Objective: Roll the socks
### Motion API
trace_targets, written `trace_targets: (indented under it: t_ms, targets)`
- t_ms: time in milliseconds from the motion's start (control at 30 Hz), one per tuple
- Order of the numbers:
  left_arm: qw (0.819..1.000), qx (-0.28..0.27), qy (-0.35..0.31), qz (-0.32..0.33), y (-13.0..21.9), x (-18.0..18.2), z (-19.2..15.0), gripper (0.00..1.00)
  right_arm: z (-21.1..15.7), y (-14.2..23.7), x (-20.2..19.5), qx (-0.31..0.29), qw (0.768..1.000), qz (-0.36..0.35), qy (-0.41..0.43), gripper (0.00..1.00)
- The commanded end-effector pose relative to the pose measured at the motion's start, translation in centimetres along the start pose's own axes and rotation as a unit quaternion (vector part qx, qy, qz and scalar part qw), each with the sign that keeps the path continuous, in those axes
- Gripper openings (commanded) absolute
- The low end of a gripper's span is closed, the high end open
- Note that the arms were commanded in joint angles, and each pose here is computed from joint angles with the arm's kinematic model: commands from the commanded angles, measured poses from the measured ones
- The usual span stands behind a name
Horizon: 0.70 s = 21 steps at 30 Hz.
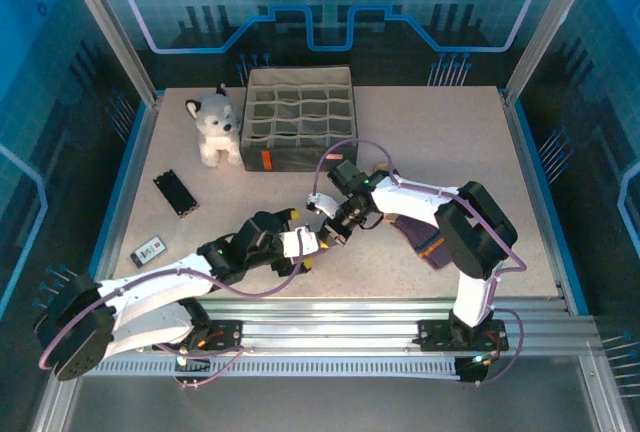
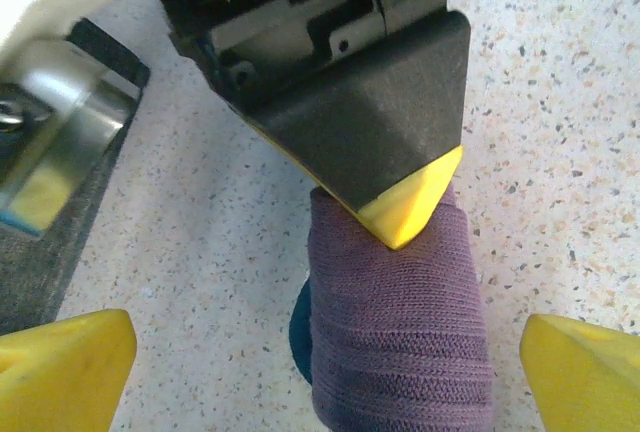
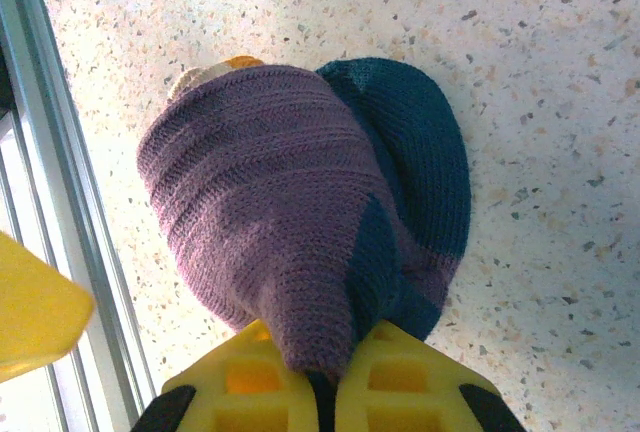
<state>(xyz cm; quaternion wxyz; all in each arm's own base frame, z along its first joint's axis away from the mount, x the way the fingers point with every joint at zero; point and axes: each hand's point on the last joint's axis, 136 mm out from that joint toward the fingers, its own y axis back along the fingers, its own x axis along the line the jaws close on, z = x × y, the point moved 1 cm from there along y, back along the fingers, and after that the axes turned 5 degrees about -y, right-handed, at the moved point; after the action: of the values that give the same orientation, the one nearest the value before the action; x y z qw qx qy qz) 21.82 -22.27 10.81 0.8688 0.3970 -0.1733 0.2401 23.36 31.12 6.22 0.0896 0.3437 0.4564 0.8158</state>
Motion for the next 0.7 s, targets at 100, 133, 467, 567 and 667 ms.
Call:
trace_targets:
  t_ms: [100, 133, 467, 567, 667]
  targets:
    - [0.999, 0.007, 0.019, -0.048, 0.7, -1.4, 0.1, 0.99, -0.1, 0.0, -0.7, 0.015, 1.0, -0.003, -0.021, 0.0]
    - [0.998, 0.012, 0.017, -0.06, 0.7, -1.9, 0.0, 0.99, -0.1, 0.0, -0.7, 0.015, 1.0, -0.003, -0.022, 0.0]
    - [0.996, 0.04, 0.053, -0.068, -1.7, -1.6, -0.1, 0.64, -0.2, 0.0, -0.7, 0.02, 0.999, 0.004, -0.03, 0.0]
    - [0.996, 0.044, 0.055, -0.051, -2.5, -0.9, -0.1, 0.66, -0.3, 0.0, -0.7, 0.022, 0.999, 0.012, -0.038, 0.0]
    - [0.996, 0.056, 0.052, -0.047, -3.2, -1.0, -0.5, 0.67, -0.4, 0.0, -0.8, 0.023, 0.999, 0.016, -0.045, 0.0]
